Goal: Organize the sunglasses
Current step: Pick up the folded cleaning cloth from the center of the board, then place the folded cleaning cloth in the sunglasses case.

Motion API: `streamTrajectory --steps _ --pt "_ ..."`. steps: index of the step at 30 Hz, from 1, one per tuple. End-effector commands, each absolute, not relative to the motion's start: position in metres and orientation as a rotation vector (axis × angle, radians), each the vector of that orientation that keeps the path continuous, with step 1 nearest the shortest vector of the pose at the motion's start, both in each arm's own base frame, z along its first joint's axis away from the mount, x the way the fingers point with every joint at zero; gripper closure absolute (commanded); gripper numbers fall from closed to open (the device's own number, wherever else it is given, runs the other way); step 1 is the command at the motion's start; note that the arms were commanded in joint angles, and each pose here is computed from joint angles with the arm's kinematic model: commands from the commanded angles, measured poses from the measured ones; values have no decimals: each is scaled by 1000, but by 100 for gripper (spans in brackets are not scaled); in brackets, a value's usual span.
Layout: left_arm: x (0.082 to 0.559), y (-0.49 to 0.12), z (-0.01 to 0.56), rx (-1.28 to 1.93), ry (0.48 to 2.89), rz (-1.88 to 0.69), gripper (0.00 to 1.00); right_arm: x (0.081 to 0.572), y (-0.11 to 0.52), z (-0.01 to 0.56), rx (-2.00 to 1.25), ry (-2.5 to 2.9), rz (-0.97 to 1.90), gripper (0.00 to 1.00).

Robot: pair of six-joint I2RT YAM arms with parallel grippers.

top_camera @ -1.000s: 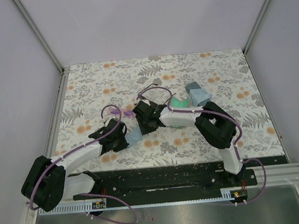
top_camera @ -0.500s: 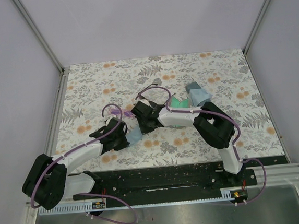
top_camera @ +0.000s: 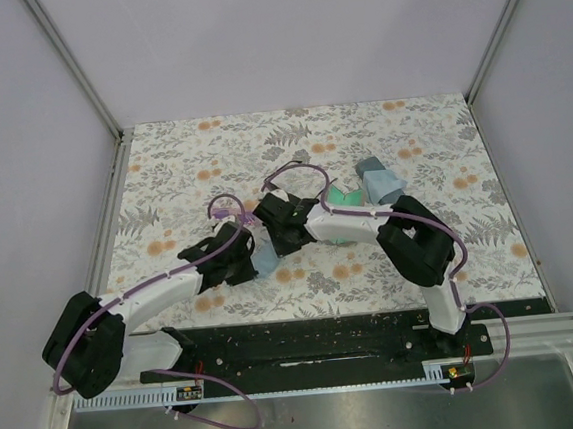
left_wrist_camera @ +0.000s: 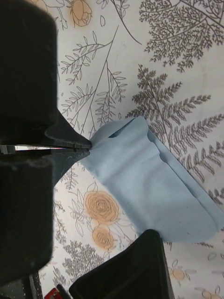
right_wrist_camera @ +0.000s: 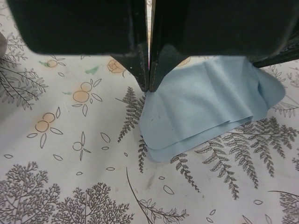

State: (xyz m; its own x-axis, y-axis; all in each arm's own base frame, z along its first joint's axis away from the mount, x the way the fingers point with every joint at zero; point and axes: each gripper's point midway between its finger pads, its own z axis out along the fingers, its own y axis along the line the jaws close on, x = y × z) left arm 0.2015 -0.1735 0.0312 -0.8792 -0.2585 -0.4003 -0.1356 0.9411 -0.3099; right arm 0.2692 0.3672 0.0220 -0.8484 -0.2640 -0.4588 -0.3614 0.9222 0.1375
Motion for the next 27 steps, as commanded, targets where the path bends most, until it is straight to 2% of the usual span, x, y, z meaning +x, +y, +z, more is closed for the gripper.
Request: streamTrajectory --steps 1,10,27 --pt "216 -189 59 -297 2575 -451 100 282 367 75 -421 2543 357 100" --pt "225 -207 78 -266 2532 -505 100 292 348 104 -380 2516 386 100" --pt "243 -286 116 -162 2470 -658 100 309 294 125 -302 2525 344 100"
